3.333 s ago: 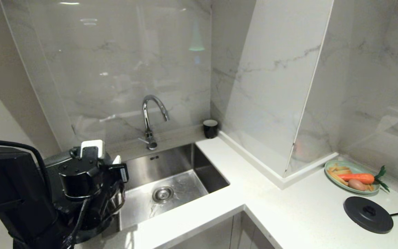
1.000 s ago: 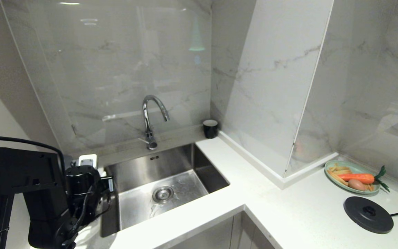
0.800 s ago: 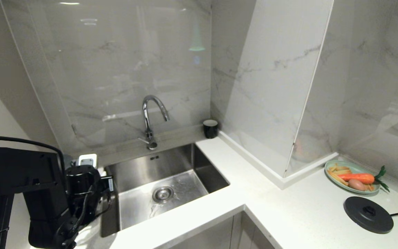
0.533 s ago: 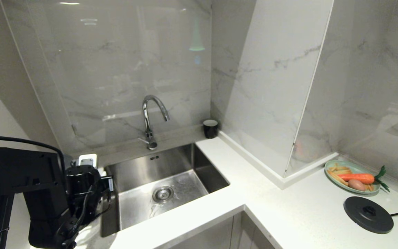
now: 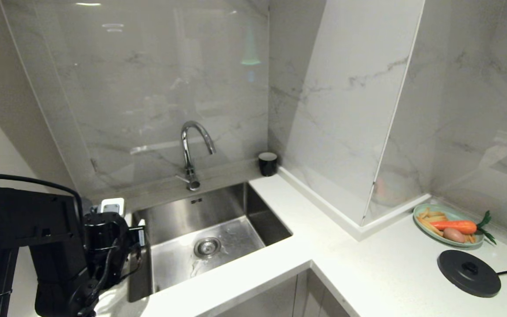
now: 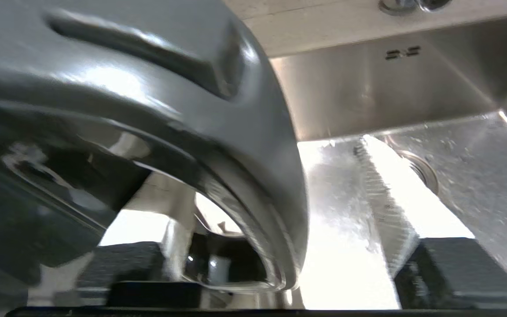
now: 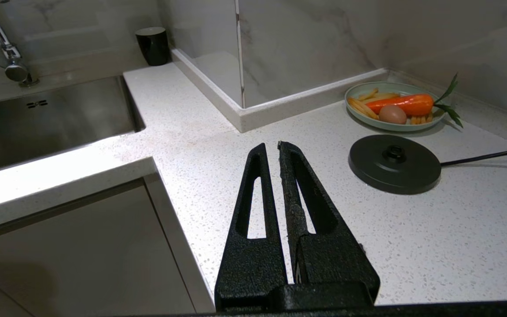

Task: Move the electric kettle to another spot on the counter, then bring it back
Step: Place it by the sink

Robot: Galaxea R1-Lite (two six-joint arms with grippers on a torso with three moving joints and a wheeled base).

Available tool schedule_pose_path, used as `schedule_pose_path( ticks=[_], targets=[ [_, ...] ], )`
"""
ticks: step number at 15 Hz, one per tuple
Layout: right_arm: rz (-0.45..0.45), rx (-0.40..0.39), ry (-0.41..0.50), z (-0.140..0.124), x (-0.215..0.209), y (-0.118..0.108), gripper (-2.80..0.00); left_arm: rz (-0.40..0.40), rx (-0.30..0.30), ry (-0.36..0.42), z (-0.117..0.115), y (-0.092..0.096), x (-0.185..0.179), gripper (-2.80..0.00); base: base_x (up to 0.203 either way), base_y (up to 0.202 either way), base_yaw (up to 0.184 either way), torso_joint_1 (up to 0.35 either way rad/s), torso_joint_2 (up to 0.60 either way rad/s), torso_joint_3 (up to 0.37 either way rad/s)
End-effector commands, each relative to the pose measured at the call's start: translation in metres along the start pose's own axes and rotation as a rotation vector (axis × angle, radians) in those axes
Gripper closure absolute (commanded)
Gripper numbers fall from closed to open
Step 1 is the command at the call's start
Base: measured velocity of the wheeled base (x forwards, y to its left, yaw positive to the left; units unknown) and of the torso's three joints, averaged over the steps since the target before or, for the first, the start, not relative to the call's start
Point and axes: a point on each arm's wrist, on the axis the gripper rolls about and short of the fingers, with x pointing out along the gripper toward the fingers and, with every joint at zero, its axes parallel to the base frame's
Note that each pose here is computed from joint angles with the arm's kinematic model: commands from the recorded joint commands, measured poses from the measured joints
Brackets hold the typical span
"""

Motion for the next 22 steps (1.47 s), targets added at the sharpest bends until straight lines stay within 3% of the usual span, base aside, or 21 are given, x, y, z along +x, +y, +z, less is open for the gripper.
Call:
schedule_pose_path(
  ticks=[1,10,17,22],
  targets=[
    [0.000,-0.001,0.000,0.000,0.000,0.000,0.00,0.004,-0.002,0.009,-0.002,0.002,-0.004,-2.80,0.000,0.000,0.000,0.000,0.00,0.000],
    [0.000,0.000,0.001,0.000,0.000,0.000,0.00,-0.033,-0.055,0.030,0.000,-0.001,-0.029,-2.80,0.000,0.000,0.000,0.000,0.00,0.000],
    [0.000,0.000,0.002,0.000,0.000,0.000,0.00,-0.036,-0.098,0.003,0.002,-0.005,-0.013,-2.80,0.000,0.000,0.000,0.000,0.00,0.000],
    [0.000,-0.001,0.000,0.000,0.000,0.000,0.00,-0.045,-0.093,0.021,0.000,-0.002,-0.022,-2.80,0.000,0.000,0.000,0.000,0.00,0.000]
  ],
)
